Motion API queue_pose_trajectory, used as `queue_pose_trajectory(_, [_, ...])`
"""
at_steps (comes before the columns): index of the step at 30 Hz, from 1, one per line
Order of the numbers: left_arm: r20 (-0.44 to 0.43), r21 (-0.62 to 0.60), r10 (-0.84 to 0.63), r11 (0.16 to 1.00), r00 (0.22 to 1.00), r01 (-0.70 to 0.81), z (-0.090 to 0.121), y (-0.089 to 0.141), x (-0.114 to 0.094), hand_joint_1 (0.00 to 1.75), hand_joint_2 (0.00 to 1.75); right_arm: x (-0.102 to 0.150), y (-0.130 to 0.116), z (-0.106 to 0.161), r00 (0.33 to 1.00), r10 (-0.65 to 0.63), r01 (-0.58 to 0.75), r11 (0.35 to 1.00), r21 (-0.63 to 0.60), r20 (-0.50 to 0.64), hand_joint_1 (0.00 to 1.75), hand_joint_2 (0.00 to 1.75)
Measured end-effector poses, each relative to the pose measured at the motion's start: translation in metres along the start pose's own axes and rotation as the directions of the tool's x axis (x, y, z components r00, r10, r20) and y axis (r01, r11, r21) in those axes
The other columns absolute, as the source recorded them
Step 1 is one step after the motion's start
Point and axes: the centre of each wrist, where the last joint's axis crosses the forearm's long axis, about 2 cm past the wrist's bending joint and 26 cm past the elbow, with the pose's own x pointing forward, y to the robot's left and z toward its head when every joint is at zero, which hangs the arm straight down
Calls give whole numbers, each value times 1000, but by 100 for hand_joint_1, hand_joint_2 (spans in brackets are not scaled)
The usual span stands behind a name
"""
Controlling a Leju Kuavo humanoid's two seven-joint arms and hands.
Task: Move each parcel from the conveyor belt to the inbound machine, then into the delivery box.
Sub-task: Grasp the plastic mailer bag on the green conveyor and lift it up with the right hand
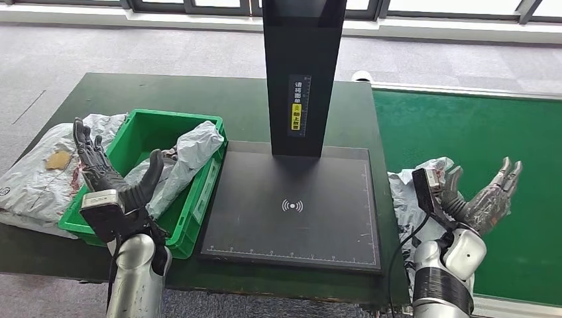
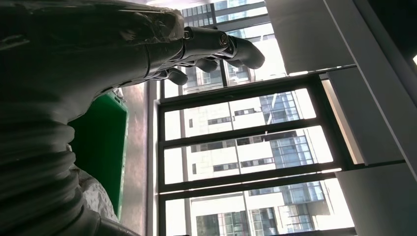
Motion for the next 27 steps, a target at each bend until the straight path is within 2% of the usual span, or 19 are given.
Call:
queue_pose_trajectory(4, [4,-10,-3,1000,1000,3,0,0,0,0,175,-6,1,0,999,17,-17,1000,9,-48,0,0])
queue_pose_trajectory(8, [6,-16,-4,1000,1000,4,0,0,0,0,175,-10,8,1,997,-24,27,999,38,-68,0,0])
queue_pose_trajectory(17, [7,-20,-5,1000,1000,5,0,0,0,0,175,-12,16,4,997,-41,47,995,84,-71,0,0])
queue_pose_trajectory(20, [7,-20,-5,1000,1000,5,0,0,0,0,175,-11,20,3,992,-98,105,988,109,-74,0,0])
queue_pose_trajectory(24, [7,-25,-3,1000,1000,3,0,0,0,0,175,-10,33,4,971,-213,232,947,224,-105,0,175])
queue_pose_trajectory(27, [7,-32,0,999,1000,0,0,0,0,0,175,-10,40,5,966,-205,244,920,306,-156,0,175])
